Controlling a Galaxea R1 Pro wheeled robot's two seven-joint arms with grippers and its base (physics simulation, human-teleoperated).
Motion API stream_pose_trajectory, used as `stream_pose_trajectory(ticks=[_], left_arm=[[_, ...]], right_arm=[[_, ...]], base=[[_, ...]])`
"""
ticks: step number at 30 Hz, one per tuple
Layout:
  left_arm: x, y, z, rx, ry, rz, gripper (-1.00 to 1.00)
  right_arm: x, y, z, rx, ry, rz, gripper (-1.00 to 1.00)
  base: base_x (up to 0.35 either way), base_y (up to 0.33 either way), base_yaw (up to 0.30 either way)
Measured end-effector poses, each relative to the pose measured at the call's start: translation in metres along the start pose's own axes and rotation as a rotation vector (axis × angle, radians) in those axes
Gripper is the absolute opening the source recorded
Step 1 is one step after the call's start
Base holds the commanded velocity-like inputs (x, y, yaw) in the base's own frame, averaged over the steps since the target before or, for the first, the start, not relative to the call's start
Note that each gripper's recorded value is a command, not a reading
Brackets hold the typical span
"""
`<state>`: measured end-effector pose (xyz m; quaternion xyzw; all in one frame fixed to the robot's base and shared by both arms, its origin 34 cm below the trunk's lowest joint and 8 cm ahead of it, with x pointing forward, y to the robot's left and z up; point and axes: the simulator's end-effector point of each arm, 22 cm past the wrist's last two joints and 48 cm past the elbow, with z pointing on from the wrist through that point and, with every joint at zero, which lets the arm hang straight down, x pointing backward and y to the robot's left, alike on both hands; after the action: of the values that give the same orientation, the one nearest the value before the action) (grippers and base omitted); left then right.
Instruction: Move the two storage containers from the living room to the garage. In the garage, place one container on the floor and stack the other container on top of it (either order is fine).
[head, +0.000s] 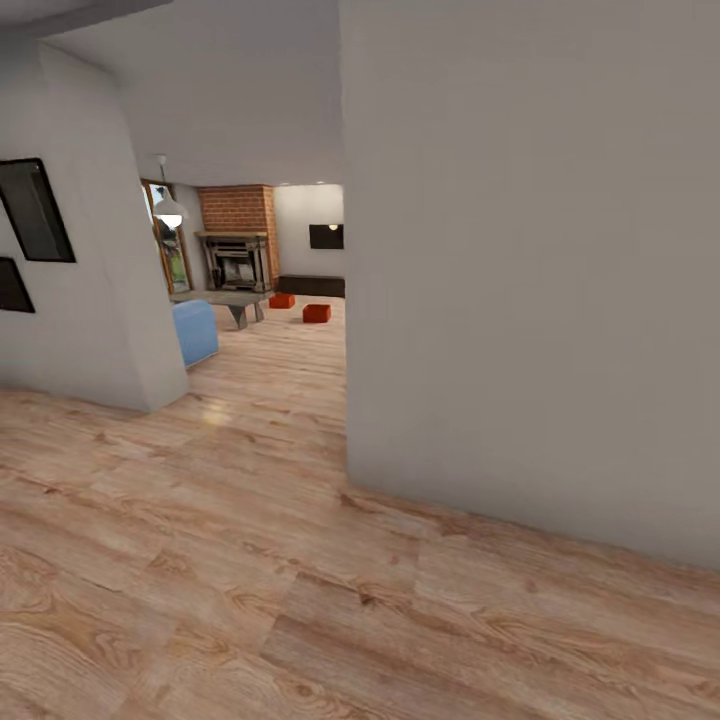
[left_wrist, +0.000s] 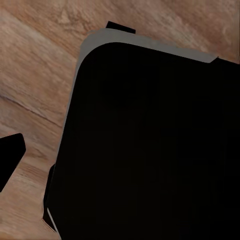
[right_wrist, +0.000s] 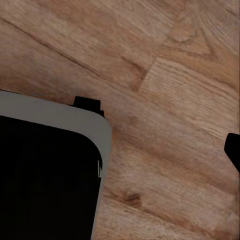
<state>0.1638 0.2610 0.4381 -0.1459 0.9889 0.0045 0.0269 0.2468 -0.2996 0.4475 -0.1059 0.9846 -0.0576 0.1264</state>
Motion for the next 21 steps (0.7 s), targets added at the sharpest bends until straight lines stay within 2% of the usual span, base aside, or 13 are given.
stream_pose_trajectory(ticks=[11, 21], left_arm=[[0.0003, -0.0001, 0.0, 0.0, 0.001, 0.0, 1.0], [0.0, -0.0003, 0.0, 0.0, 0.0, 0.0, 1.0]], right_arm=[[0.0, -0.0004, 0.0, 0.002, 0.0, 0.001, 1.0], [-0.0001, 0.0008, 0.0, -0.003, 0.0, -0.017, 1.0]], base=[[0.325, 0.0, 0.256], [0.325, 0.0, 0.037]])
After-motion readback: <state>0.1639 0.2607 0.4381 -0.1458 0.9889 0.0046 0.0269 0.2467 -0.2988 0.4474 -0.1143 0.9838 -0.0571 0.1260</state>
